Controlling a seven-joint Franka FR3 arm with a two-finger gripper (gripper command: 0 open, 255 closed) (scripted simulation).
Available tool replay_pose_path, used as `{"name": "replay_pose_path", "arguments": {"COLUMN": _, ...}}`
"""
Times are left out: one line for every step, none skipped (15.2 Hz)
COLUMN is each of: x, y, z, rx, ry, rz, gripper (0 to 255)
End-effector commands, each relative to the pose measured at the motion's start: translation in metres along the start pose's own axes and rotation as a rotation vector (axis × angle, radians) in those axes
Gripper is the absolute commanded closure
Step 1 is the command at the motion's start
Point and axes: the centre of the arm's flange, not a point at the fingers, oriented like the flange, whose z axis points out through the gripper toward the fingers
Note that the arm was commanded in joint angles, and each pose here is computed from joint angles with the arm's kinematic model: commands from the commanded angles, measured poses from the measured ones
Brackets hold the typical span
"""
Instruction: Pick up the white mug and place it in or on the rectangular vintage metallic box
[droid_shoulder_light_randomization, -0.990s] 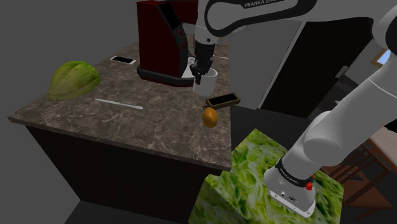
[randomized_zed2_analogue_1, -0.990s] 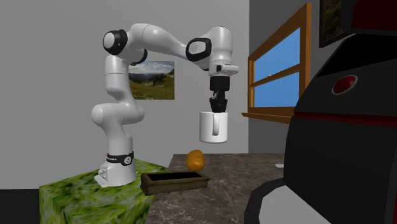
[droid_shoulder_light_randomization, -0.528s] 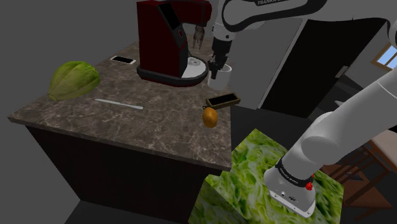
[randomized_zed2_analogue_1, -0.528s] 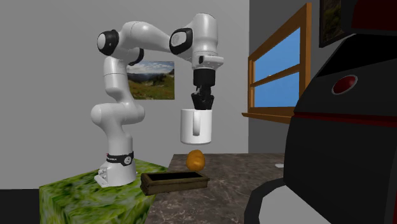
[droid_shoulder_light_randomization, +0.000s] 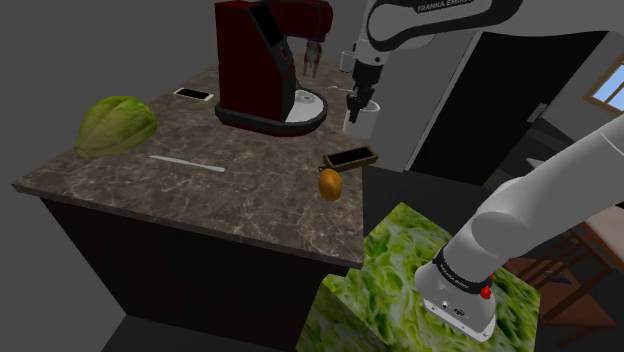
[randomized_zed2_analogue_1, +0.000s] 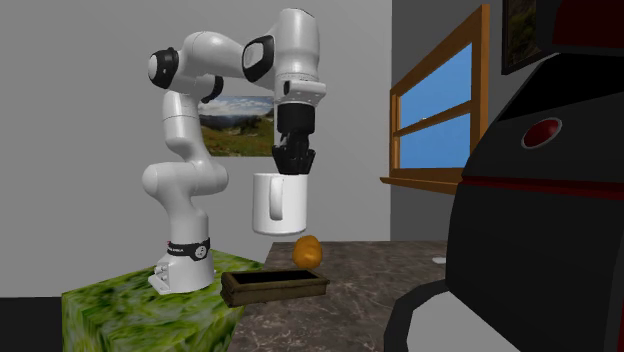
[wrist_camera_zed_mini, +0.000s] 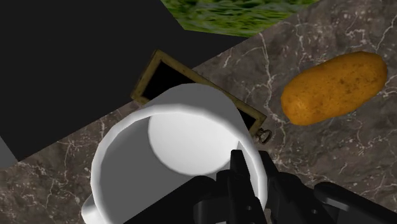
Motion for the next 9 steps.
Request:
{"name": "replay_pose_path", "arguments": {"x": 0.000, "y": 0.001, "z": 0.010, "rx": 0.000, "ry": 0.001, "rz": -0.001, "gripper": 255}}
{"name": "replay_pose_path", "arguments": {"x": 0.001, "y": 0.001, "z": 0.016, "rx": 0.000, "ry": 0.001, "rz": -0.001, "gripper": 255}}
{"name": "replay_pose_path", "arguments": {"x": 0.001, "y": 0.001, "z": 0.021, "rx": 0.000, "ry": 0.001, "rz": -0.001, "gripper": 255}}
{"name": "replay_pose_path", "arguments": {"x": 0.001, "y": 0.001, "z": 0.026, "rx": 0.000, "ry": 0.001, "rz": -0.001, "gripper": 255}}
{"name": "replay_pose_path", "arguments": {"x": 0.001, "y": 0.001, "z": 0.031, "rx": 0.000, "ry": 0.001, "rz": -0.001, "gripper": 255}}
{"name": "replay_pose_path", "arguments": {"x": 0.001, "y": 0.001, "z": 0.037, "rx": 0.000, "ry": 0.001, "rz": -0.001, "gripper": 255}}
{"name": "replay_pose_path", "arguments": {"x": 0.001, "y": 0.001, "z": 0.042, "rx": 0.000, "ry": 0.001, "rz": -0.001, "gripper": 255}}
{"name": "replay_pose_path", "arguments": {"x": 0.001, "y": 0.001, "z": 0.047, "rx": 0.000, "ry": 0.001, "rz": -0.001, "gripper": 255}}
{"name": "replay_pose_path", "arguments": {"x": 0.001, "y": 0.001, "z": 0.053, "rx": 0.000, "ry": 0.001, "rz": -0.001, "gripper": 255}}
